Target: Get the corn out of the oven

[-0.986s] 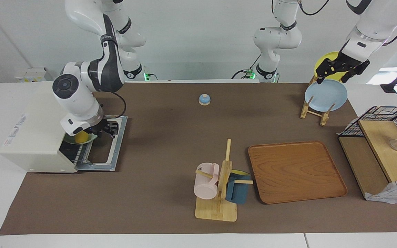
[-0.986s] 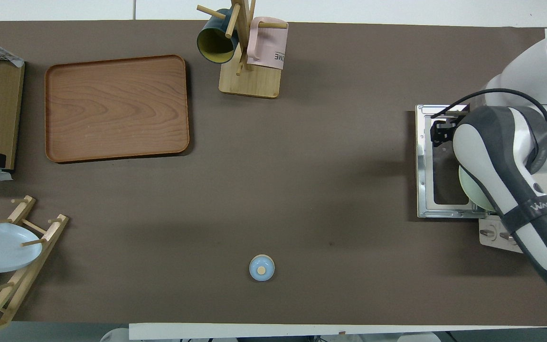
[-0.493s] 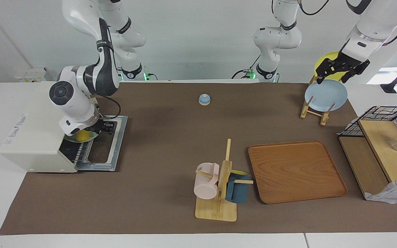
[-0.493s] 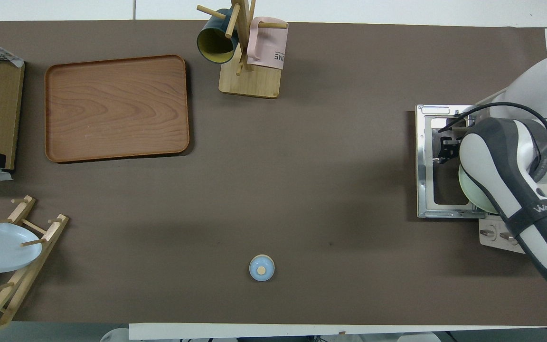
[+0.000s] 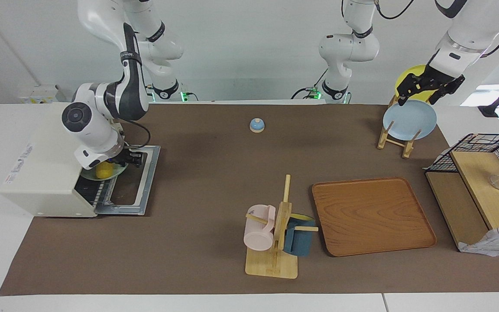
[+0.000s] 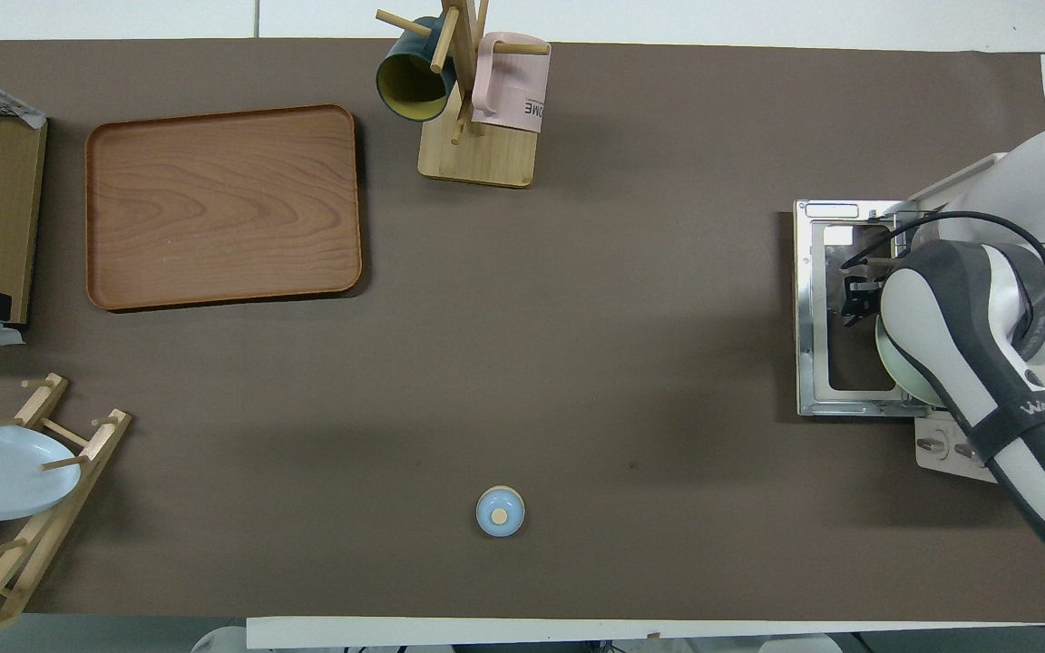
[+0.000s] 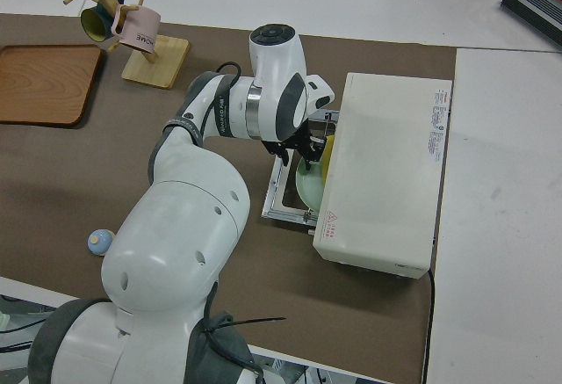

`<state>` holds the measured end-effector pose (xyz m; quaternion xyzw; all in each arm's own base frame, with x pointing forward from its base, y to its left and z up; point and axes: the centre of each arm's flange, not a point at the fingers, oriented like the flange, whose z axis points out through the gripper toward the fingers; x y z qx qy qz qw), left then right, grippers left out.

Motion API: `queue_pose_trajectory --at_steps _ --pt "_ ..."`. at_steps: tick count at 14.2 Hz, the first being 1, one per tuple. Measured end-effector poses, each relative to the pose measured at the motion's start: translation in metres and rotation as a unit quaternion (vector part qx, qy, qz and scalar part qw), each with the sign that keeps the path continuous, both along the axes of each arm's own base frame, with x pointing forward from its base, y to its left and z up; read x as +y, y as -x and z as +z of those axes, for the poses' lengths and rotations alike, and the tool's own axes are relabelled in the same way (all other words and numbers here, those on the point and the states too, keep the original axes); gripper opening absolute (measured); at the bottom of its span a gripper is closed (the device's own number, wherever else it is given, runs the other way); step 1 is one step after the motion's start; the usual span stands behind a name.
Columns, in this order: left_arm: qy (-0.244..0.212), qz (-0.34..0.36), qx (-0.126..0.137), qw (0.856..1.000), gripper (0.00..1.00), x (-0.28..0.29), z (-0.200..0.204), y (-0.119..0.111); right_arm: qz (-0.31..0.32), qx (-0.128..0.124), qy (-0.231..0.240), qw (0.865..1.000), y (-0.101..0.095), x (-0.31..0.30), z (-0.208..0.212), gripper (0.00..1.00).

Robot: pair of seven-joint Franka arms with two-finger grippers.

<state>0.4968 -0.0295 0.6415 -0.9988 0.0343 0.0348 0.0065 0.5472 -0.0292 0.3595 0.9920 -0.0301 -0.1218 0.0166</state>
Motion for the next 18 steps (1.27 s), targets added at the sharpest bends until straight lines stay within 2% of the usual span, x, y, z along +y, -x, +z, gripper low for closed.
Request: queue_pose_trajectory --at_steps 3,4,6,8,11,13,15,18 --pt "0.000 -0.002 -0.002 1.000 1.00 -0.002 0.001 0.001 0.029 -0.003 0.017 0.999 0.001 0.005 0.005 0.07" --pt "0.000 -0.001 -0.003 1.000 1.00 -0.001 0.002 0.001 0.043 -0.004 0.025 0.999 0.001 0.014 0.009 0.04" --pt "0.001 0.001 -0.004 1.000 1.00 0.001 0.004 0.002 0.073 -0.014 0.034 0.997 -0.003 0.044 0.018 0.04" --pt "0.001 0.003 -0.005 1.000 1.00 0.003 0.005 0.003 0.076 -0.028 0.042 0.996 -0.010 0.095 0.033 0.04" --pt "0.002 0.015 -0.007 1.000 1.00 0.016 0.007 0.004 0.019 -0.045 0.051 0.998 -0.019 0.229 0.056 0.03" --pt "0.002 0.017 -0.007 1.000 1.00 0.017 0.007 0.004 -0.021 -0.051 0.038 0.998 -0.018 0.339 0.066 0.03" --pt "0.001 0.017 -0.006 1.000 1.00 0.017 0.006 0.004 -0.054 -0.057 0.023 0.997 -0.012 0.421 0.053 0.03" --pt "0.001 0.016 -0.005 1.000 1.00 0.017 0.006 0.004 -0.102 -0.071 -0.015 0.992 -0.006 0.495 0.013 0.03"
